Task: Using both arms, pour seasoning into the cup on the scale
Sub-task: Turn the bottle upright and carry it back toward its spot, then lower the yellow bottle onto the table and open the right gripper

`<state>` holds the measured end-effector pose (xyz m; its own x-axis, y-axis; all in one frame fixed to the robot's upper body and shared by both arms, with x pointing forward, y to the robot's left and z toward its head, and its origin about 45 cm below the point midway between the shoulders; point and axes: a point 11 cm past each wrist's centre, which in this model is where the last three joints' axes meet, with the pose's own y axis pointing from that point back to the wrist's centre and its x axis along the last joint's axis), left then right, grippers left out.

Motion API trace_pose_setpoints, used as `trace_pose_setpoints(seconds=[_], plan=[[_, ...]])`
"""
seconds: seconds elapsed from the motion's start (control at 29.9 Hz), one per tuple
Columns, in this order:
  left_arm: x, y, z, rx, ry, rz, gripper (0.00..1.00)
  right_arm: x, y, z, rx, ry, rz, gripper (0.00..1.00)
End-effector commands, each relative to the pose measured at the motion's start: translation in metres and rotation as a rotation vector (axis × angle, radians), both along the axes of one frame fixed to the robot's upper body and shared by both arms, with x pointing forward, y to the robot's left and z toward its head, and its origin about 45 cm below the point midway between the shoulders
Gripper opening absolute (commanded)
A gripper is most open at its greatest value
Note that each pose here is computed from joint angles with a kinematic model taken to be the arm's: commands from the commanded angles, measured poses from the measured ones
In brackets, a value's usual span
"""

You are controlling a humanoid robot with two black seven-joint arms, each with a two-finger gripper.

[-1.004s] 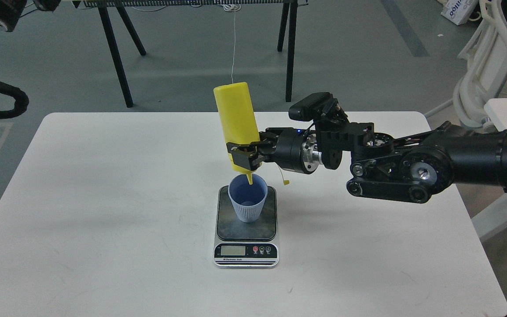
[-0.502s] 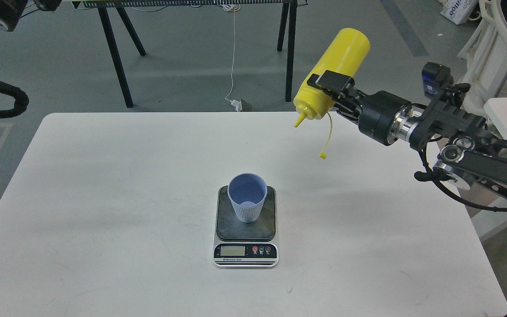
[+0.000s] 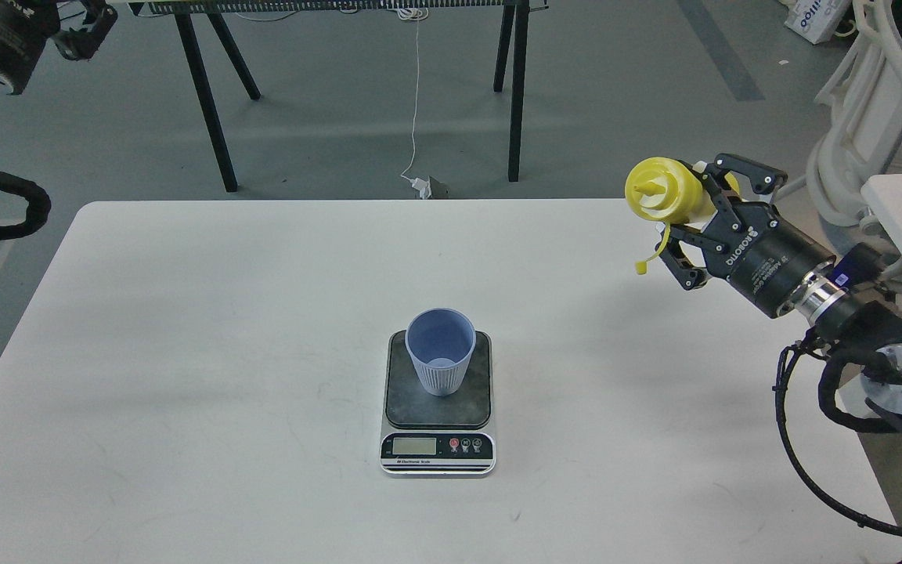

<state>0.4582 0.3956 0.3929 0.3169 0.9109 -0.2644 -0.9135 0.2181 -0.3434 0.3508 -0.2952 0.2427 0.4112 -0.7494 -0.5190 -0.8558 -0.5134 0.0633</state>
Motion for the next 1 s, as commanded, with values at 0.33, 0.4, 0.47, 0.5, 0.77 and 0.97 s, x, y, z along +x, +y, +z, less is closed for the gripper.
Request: trace_pose_setpoints(seconds=[0.33,0.4,0.47,0.5,0.77,0.97], plan=[[-0.002,0.006,-0.072,-0.201,0.154,-0.018,1.00,-0.058,-0.036,-0.108,0.549,0.296,-0.288,0.24],[-0.003,0.007,-0.074,-0.203,0.157,-0.017,1.00,-0.071,-0.041,-0.123,0.568,0.340,-0.332,0.25],[-0.003,0.007,-0.074,-0.202,0.157,-0.016,1.00,-0.083,-0.036,-0.136,0.593,0.378,-0.351,0.25],[-0.003,0.007,-0.074,-0.203,0.156,-0.016,1.00,-0.087,-0.028,-0.141,0.611,0.395,-0.349,0.25],[-0.003,0.005,-0.073,-0.205,0.152,-0.019,1.00,-0.109,-0.006,-0.163,0.677,0.460,-0.367,0.30],[-0.004,0.009,-0.071,-0.198,0.150,-0.011,1.00,-0.114,-0.006,-0.166,0.674,0.471,-0.373,0.42]])
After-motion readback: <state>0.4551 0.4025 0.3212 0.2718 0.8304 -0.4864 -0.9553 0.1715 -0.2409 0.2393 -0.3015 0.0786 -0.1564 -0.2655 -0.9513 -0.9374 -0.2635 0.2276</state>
